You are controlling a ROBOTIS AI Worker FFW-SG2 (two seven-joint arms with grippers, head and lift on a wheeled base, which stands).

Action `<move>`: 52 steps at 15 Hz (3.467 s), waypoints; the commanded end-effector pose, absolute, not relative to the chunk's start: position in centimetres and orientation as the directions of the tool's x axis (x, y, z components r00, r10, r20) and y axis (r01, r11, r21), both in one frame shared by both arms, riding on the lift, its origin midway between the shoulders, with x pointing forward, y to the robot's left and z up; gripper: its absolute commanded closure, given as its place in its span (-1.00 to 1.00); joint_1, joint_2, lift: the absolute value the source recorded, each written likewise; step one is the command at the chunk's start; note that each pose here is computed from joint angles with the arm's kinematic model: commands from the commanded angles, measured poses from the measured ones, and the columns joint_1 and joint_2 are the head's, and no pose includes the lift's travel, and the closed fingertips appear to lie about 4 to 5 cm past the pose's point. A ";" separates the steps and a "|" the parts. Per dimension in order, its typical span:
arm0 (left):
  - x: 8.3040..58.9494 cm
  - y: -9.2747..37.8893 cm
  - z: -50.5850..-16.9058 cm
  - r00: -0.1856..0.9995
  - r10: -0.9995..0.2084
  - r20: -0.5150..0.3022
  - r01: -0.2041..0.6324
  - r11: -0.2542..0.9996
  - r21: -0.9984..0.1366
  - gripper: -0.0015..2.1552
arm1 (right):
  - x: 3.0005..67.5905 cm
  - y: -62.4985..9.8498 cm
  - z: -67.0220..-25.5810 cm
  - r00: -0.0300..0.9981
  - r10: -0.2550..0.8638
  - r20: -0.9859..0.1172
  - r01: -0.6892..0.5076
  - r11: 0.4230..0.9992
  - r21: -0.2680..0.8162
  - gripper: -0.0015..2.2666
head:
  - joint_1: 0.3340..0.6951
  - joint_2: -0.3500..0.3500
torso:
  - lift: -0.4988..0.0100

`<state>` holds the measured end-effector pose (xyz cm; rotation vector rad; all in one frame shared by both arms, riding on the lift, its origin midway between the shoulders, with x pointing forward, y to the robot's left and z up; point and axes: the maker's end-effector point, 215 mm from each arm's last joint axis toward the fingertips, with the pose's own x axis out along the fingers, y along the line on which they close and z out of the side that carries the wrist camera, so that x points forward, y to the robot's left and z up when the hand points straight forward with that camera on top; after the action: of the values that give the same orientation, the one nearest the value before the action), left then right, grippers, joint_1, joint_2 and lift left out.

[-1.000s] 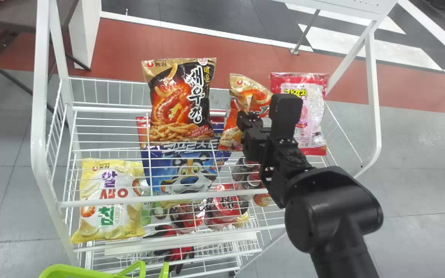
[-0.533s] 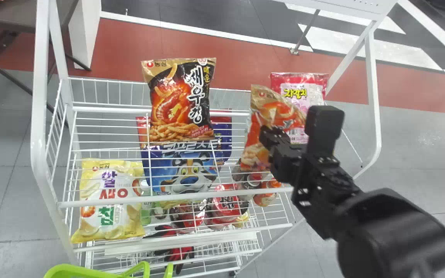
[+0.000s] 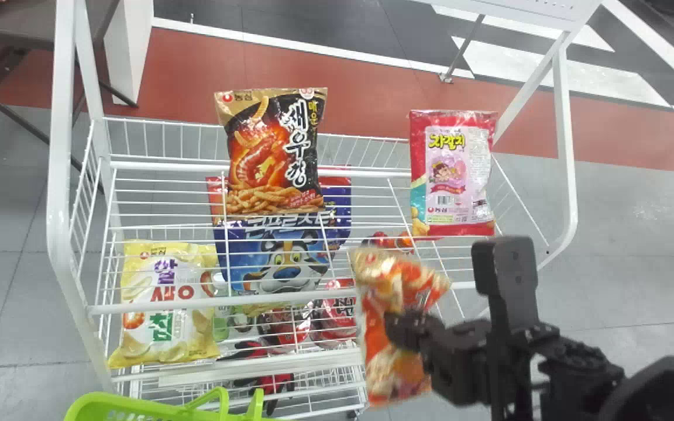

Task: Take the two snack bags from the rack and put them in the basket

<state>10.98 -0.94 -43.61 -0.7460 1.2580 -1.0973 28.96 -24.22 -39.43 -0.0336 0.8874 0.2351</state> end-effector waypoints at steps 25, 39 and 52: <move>12.8 -1.5 -41.5 -0.038 -0.931 -0.363 0.282 0.339 -0.898 0.73 | 19.8 -8.0 -54.0 0.175 0.473 -0.863 -0.343 0.851 0.397 -1.00 | 1.00 -0.84 | 0.92; 12.2 -1.5 -41.7 -0.039 -0.940 -0.338 0.259 0.317 -0.913 0.73 | 35.7 -16.8 -36.0 0.799 0.425 -0.426 -0.318 0.899 0.301 -0.95 | 1.00 -1.00 | 0.92; 11.9 -0.9 -43.1 -0.033 -0.964 -0.262 0.163 0.254 -0.953 0.74 | 28.1 -17.6 -30.6 0.968 0.229 -0.098 -0.215 0.967 0.133 -0.93 | 1.00 -1.00 | 0.92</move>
<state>11.79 -1.22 -42.97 -0.8547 1.2421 -1.1311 29.18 -17.25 -30.09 0.1238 0.0916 0.2312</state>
